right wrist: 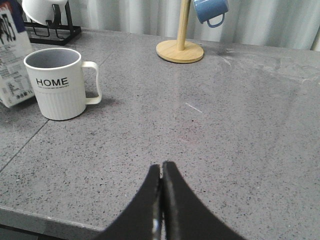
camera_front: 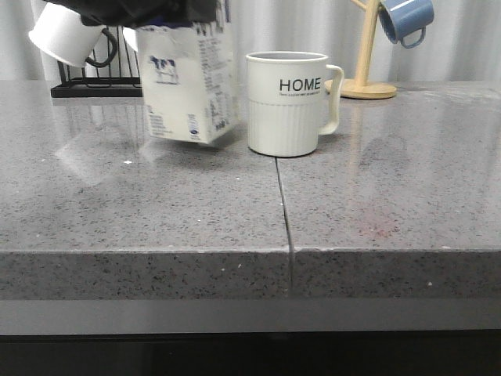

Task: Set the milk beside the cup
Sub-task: 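Carry the milk carton with the left gripper beside the HOME mug, then set the carton down, open the left gripper and lift away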

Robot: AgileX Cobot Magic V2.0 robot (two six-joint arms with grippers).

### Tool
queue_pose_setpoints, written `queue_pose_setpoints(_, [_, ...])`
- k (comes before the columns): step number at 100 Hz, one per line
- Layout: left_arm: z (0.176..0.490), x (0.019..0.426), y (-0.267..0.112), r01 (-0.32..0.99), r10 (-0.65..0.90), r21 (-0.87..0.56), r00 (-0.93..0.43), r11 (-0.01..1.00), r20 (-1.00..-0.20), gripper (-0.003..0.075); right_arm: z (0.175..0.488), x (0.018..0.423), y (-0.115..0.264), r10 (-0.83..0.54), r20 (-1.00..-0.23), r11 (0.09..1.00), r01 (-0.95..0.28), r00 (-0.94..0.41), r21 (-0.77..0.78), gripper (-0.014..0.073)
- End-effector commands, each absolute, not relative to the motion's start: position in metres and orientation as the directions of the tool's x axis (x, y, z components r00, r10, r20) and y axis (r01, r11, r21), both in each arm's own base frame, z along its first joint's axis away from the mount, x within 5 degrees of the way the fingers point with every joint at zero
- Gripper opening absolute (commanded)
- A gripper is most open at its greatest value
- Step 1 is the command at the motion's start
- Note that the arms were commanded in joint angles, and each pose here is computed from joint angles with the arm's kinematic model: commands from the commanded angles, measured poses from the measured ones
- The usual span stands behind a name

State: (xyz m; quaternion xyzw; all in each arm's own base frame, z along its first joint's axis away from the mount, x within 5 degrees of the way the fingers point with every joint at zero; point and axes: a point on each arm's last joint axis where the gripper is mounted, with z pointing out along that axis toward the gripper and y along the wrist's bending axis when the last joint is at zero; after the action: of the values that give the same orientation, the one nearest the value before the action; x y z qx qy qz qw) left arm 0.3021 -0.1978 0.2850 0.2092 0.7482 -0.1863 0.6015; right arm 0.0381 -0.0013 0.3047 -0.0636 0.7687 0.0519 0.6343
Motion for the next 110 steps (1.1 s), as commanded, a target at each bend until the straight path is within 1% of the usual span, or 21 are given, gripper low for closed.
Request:
queue_pose_setpoints(1, [0.314, 0.303, -0.204, 0.547, -0.008, -0.038, -0.056, 0.836, -0.998, 0.0402, 0.318, 0.039, -0.001, -0.026, -0.994, 0.986, -0.167, -0.108, -0.007, -0.0059])
queue_pose_setpoints(14, [0.304, 0.307, -0.207, 0.542, -0.011, -0.050, -0.076, 0.839, -0.997, 0.0402, 0.318, 0.039, -0.001, -0.026, -0.994, 0.986, -0.167, -0.108, -0.007, -0.0059])
queue_pose_setpoints(30, [0.301, 0.309, -0.208, 0.542, -0.006, -0.050, -0.082, 0.839, -0.997, 0.0402, 0.318, 0.039, -0.001, -0.026, -0.994, 0.986, -0.167, -0.108, -0.007, -0.0059])
queue_pose_setpoints(35, [0.301, 0.309, -0.208, 0.542, -0.006, -0.050, -0.082, 0.839, -0.997, 0.0417, 0.318, 0.039, -0.001, -0.026, -0.994, 0.986, -0.167, -0.108, -0.007, -0.0059])
queue_pose_setpoints(42, [0.301, 0.309, -0.208, 0.542, -0.006, -0.050, -0.082, 0.839, -0.997, 0.0489, 0.318, 0.039, -0.001, -0.026, -0.994, 0.986, -0.167, -0.108, -0.007, -0.0059])
queue_pose_setpoints(52, [0.301, 0.309, -0.208, 0.542, -0.006, -0.050, -0.082, 0.839, -0.997, 0.0657, 0.318, 0.039, -0.001, -0.026, -0.994, 0.986, -0.167, -0.108, -0.007, -0.0059])
queue_pose_setpoints(57, [0.301, 0.309, -0.208, 0.542, -0.006, -0.050, -0.082, 0.839, -0.997, 0.0699, 0.318, 0.039, -0.001, -0.026, -0.994, 0.986, -0.167, -0.108, -0.007, -0.0059])
queue_pose_setpoints(66, [0.303, 0.308, -0.208, 0.542, -0.008, -0.050, -0.079, 0.839, -0.997, 0.0687, 0.318, 0.039, -0.001, -0.026, -0.994, 0.986, -0.167, -0.108, -0.007, -0.0059])
queue_pose_setpoints(82, [0.315, 0.301, -0.203, 0.544, -0.013, -0.051, -0.073, 0.838, -0.997, 0.0654, 0.318, 0.039, -0.001, -0.026, -0.994, 0.986, -0.167, -0.108, -0.007, -0.0059])
queue_pose_setpoints(95, [0.322, 0.291, -0.198, 0.550, 0.037, -0.040, -0.129, 0.834, -0.991, 0.0645, 0.318, 0.039, -0.001, -0.026, -0.994, 0.986, -0.167, -0.108, -0.007, -0.0059])
queue_pose_setpoints(110, [0.334, 0.277, -0.189, 0.560, 0.068, -0.014, -0.125, 0.828, -0.990, 0.0603, 0.318, 0.039, -0.001, -0.026, -0.994, 0.986, -0.167, -0.108, -0.007, -0.0059])
